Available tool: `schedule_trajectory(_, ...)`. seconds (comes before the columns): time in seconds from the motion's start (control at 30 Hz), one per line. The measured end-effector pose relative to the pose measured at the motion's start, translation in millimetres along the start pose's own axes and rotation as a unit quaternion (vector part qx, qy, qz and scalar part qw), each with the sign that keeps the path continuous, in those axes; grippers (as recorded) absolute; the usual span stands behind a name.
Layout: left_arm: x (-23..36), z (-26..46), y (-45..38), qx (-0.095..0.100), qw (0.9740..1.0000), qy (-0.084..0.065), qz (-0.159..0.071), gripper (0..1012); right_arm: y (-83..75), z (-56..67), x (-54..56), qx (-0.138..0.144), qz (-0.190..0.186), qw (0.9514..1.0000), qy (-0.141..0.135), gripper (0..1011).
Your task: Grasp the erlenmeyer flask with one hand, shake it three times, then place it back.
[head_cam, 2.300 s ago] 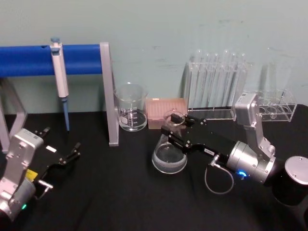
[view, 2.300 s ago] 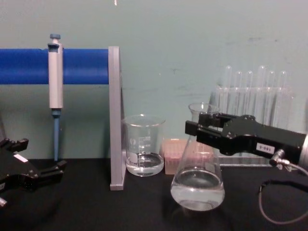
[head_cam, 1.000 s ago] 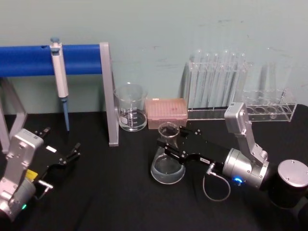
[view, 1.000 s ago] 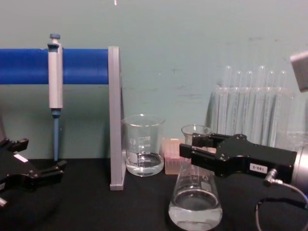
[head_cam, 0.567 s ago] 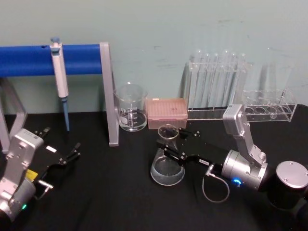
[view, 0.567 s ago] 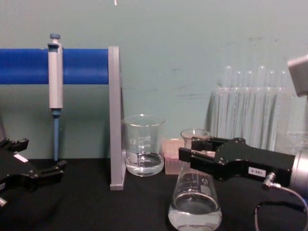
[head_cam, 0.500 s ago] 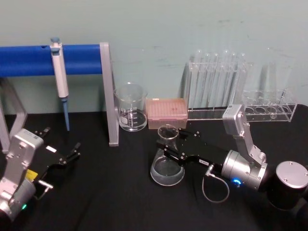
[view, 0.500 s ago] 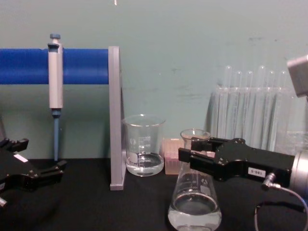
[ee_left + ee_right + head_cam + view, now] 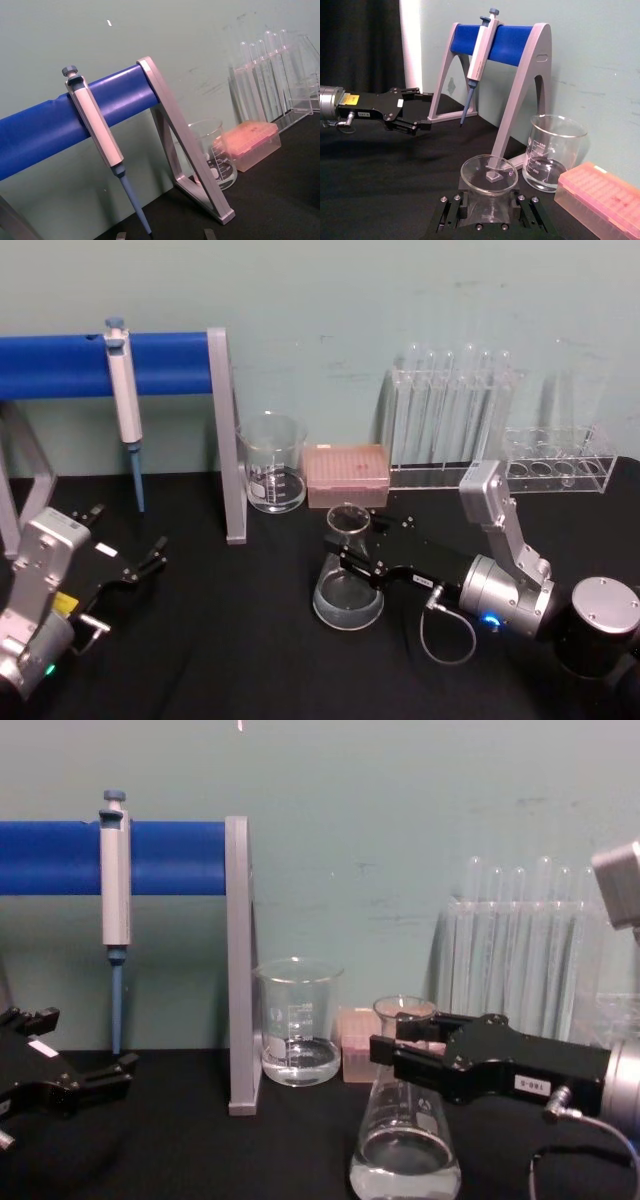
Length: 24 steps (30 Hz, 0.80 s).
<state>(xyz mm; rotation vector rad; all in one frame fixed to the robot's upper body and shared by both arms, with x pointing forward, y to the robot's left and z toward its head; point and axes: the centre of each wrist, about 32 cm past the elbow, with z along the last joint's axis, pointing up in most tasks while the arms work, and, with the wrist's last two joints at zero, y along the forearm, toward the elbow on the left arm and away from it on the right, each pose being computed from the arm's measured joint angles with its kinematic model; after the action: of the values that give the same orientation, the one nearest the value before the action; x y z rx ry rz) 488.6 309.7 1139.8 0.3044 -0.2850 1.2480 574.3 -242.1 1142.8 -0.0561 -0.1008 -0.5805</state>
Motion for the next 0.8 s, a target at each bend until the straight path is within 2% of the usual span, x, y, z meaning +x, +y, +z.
schedule_trajectory(0.8, 0.0, 0.0, 0.0, 0.000, 1.0000, 0.000, 0.000, 1001, 1.2, -1.6, -1.3, -0.009, -0.005, 0.9999, 0.004, 451)
